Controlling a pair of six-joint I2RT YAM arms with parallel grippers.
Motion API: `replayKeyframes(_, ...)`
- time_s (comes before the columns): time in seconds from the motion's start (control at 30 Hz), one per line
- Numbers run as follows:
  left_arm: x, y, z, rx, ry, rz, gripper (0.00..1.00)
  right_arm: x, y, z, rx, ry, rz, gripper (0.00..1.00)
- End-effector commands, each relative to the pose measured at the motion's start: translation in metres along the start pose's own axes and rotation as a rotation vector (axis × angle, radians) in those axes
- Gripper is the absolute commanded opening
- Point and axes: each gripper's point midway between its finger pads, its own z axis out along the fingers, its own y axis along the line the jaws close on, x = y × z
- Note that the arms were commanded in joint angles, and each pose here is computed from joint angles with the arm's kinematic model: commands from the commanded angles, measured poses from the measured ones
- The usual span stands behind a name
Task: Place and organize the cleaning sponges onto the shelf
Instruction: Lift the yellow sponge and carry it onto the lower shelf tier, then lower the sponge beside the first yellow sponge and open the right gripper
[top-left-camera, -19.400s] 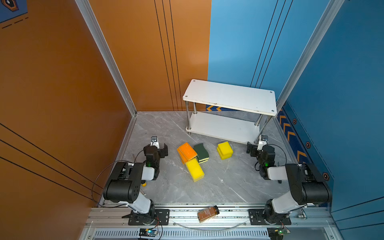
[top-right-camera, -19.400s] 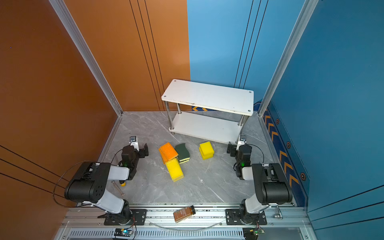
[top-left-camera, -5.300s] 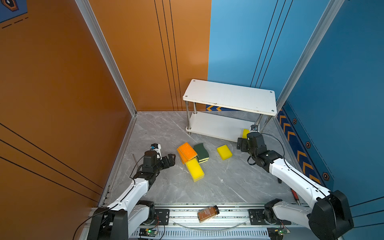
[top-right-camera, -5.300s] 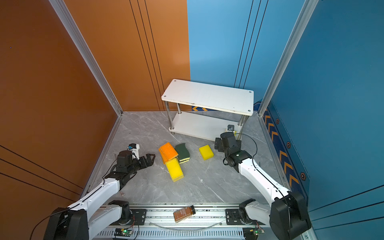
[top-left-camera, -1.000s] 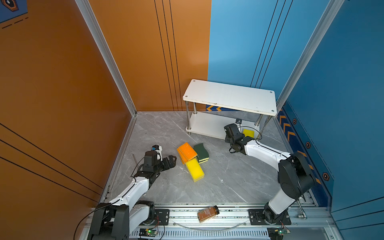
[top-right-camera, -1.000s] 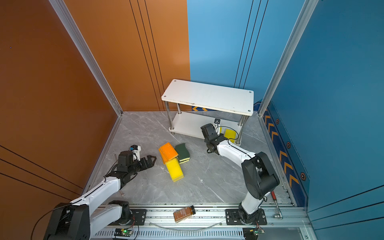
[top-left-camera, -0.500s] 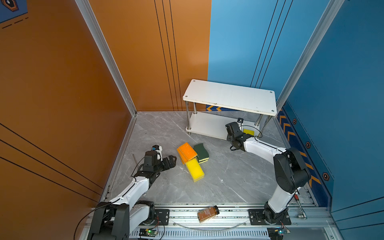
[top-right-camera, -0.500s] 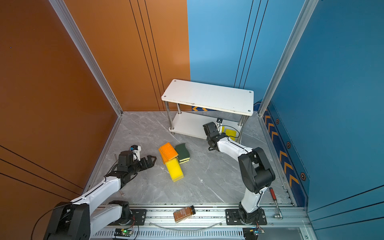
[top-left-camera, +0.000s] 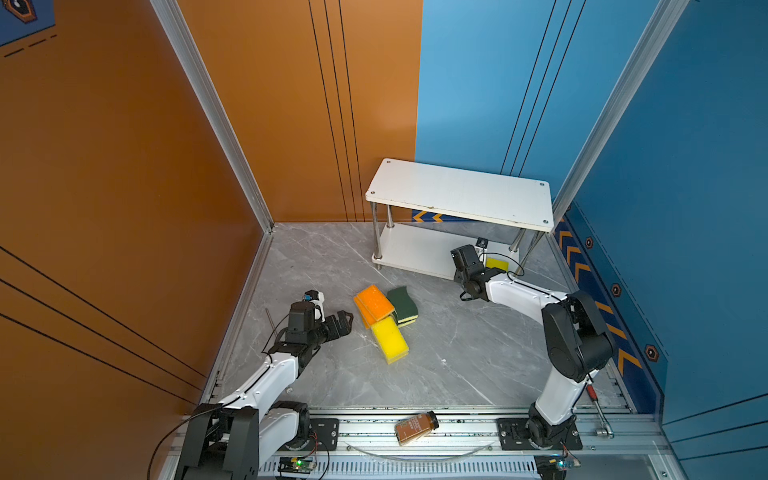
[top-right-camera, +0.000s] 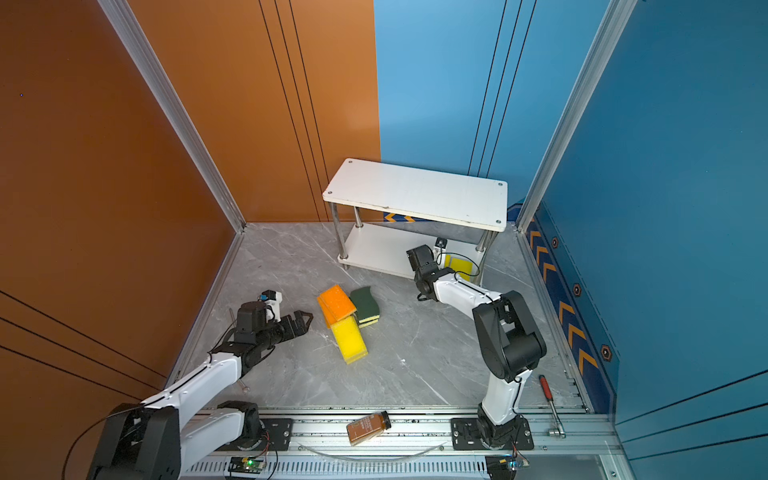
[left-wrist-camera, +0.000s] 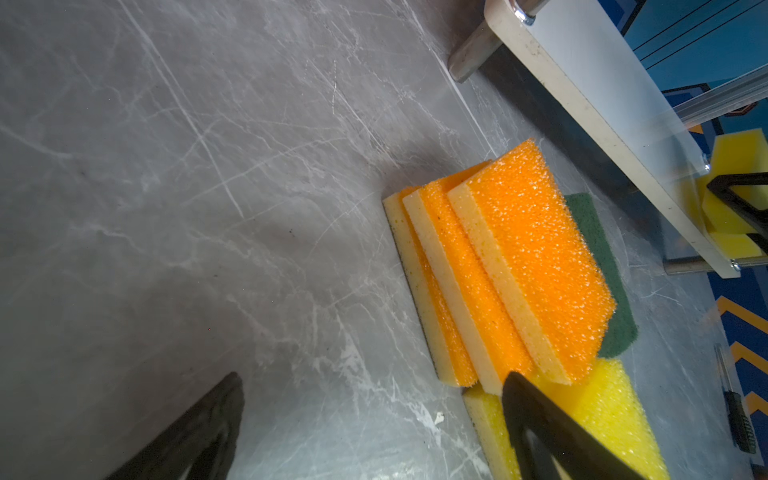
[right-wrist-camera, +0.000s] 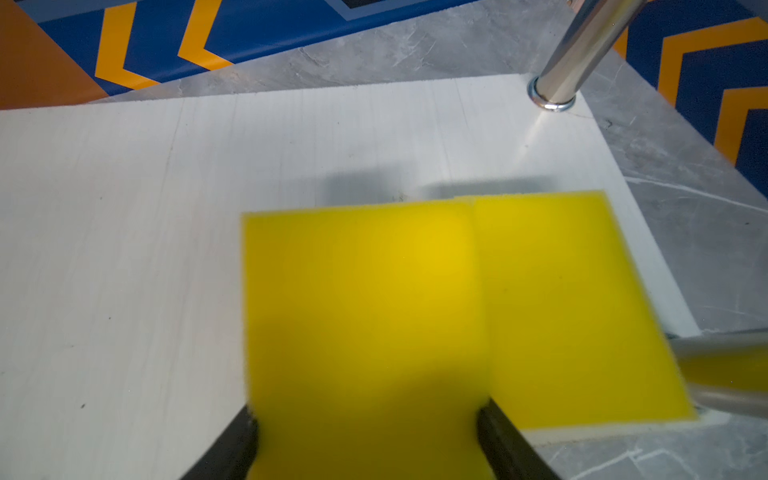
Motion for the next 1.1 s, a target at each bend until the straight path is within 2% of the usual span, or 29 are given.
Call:
replayKeyframes(0.0,-0.008,-0.002,-0.001,0.006,-0.010,0.004,0.98,-0.002,0.003,0.001,0.001,0.002,0.021,0.63)
replayKeyframes(1.07,-0.009,-0.005,-0.002,0.015,-0.015,0.000,0.98,0.010,0.004,0.022,0.010,0.047,0.024,0.67)
